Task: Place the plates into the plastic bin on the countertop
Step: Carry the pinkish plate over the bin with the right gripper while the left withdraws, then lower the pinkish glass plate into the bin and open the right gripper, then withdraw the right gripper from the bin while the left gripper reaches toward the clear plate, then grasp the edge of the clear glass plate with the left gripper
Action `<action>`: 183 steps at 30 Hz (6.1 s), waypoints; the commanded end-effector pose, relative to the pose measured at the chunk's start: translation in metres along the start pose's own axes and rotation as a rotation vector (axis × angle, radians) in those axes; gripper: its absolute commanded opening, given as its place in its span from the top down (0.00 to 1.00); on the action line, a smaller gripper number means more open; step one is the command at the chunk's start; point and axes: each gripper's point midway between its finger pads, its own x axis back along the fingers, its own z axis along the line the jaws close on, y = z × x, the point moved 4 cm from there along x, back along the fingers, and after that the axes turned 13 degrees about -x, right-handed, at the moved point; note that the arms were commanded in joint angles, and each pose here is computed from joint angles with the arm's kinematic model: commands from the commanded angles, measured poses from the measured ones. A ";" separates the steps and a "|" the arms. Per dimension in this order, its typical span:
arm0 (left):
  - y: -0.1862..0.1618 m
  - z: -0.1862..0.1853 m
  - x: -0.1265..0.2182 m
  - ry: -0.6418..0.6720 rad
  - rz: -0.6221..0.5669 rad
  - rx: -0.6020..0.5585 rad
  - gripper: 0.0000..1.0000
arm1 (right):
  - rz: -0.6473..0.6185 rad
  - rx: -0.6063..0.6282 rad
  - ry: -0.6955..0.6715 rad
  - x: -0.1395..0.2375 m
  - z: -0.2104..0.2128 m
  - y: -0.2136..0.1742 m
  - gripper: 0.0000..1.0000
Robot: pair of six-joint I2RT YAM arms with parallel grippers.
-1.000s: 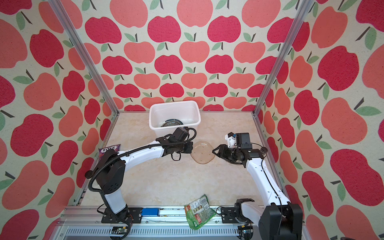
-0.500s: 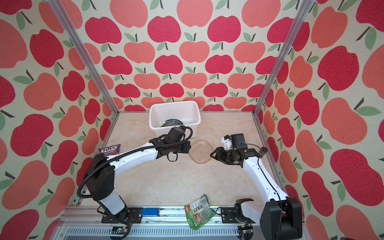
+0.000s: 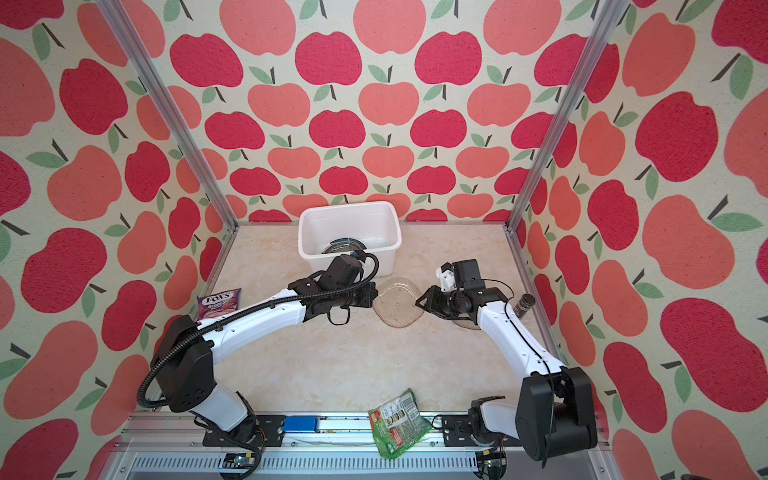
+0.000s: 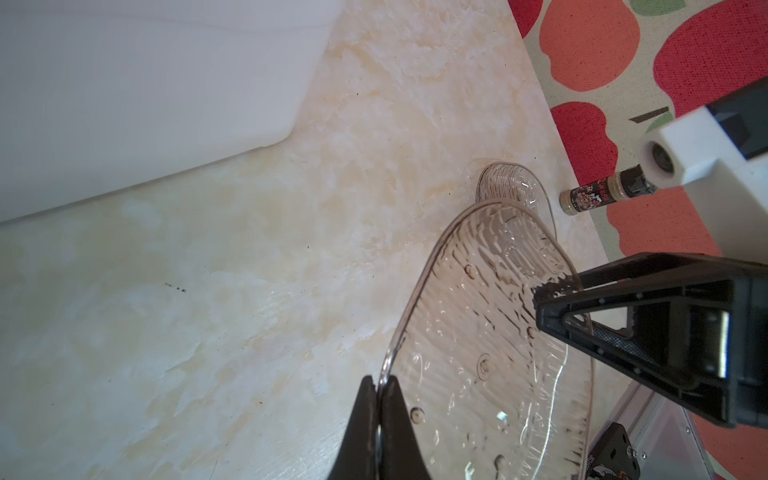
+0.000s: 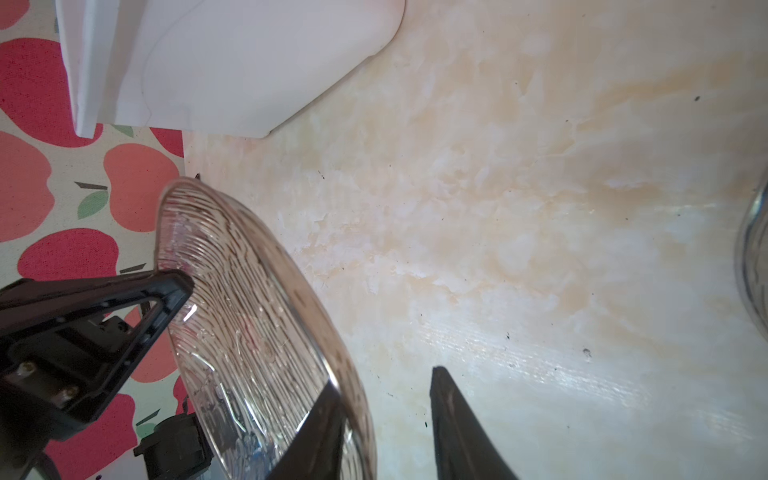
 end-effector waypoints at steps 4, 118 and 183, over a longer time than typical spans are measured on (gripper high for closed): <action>0.007 0.008 0.013 0.013 -0.030 0.016 1.00 | -0.011 0.024 0.054 -0.001 0.025 0.005 1.00; 0.007 0.187 0.082 0.315 -0.242 0.473 1.00 | 0.198 0.283 -0.346 -0.130 0.127 0.073 0.77; 0.029 -0.150 -0.150 -0.140 0.213 -0.416 0.16 | -0.624 -0.139 -0.082 0.178 -0.011 0.064 0.55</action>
